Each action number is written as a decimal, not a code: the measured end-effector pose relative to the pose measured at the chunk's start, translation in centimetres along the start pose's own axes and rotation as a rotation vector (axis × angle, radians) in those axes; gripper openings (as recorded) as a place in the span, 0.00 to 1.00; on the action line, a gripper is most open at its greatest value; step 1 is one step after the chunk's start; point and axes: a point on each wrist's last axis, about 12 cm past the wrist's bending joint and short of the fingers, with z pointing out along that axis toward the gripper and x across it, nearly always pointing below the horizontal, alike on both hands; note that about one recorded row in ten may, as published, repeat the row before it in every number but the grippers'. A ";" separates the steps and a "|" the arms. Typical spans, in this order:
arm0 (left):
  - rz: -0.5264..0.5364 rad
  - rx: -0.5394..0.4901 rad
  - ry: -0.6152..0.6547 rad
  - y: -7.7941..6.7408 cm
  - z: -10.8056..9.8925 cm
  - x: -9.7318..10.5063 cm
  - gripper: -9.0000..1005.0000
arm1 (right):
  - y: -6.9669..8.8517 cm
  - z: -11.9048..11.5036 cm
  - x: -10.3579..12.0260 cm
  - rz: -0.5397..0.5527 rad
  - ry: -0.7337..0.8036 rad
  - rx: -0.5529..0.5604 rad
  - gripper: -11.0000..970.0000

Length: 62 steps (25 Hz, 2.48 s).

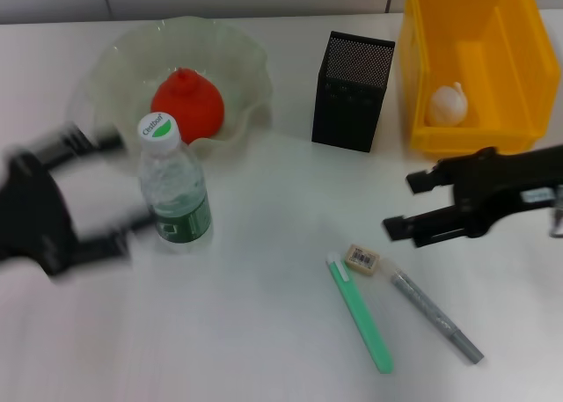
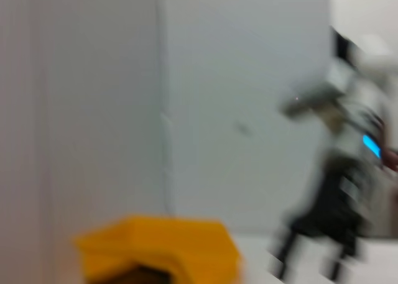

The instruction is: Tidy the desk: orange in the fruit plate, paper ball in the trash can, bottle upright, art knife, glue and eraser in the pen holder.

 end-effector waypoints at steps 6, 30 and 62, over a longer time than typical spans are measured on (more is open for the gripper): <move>-0.020 0.118 0.059 -1.9 2.4 3.4 0.84 | 3.3 3.6 -4.1 -0.011 0.237 0.050 0.87; -0.024 0.114 0.069 -1.0 3.9 4.2 0.84 | 5.8 10.6 -2.5 0.026 0.500 0.160 0.83; -0.028 0.112 0.065 -1.2 3.7 4.2 0.84 | 5.3 12.0 -2.2 0.067 0.523 0.130 0.20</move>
